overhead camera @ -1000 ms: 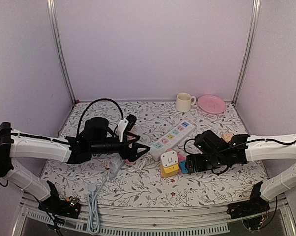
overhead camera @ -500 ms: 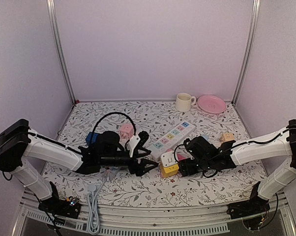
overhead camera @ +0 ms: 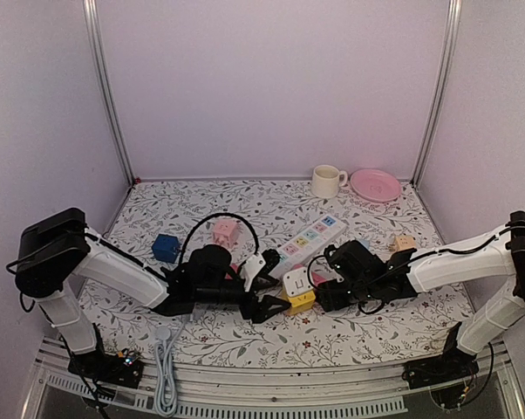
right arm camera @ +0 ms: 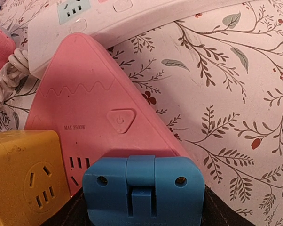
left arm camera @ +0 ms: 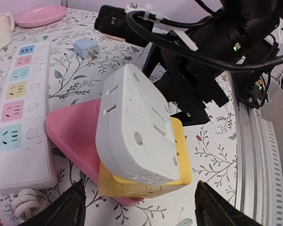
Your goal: Pull the plug off the socket
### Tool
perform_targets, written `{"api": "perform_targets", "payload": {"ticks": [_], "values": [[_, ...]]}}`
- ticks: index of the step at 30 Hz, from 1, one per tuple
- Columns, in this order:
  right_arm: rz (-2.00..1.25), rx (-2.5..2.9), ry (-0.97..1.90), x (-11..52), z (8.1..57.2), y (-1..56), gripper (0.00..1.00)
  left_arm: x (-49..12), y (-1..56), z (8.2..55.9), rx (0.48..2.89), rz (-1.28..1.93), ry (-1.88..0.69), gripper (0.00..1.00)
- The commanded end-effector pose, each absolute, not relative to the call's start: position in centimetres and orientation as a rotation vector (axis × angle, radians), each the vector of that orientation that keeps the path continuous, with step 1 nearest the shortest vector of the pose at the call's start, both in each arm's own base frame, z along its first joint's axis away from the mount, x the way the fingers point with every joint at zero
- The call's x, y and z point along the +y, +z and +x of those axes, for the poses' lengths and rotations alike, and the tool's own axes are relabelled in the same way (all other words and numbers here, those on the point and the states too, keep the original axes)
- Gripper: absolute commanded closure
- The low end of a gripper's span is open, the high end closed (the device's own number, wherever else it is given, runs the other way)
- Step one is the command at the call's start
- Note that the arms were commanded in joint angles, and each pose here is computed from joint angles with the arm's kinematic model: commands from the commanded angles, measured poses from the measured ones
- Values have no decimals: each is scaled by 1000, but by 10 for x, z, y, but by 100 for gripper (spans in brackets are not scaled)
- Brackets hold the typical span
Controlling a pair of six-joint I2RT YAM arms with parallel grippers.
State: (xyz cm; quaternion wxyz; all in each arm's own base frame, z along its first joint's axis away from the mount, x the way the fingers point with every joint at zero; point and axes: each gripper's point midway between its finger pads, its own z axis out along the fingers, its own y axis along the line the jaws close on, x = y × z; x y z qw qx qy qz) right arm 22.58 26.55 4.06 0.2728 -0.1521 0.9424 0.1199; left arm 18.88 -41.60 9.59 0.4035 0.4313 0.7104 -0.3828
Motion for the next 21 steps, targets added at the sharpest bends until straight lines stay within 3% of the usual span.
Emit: {"api": "perform_targets", "payload": {"ticks": [1, 11, 21], "values": [[-387, 2509, 392, 276, 238, 55, 59, -435, 106, 187, 1707, 1115, -978, 19], [-449, 2489, 525, 291, 241, 76, 65, -460, 104, 189, 1569, 1173, -929, 20], [-448, 2443, 553, 295, 247, 104, 69, -467, 94, 200, 1585, 1182, -797, 43]]}}
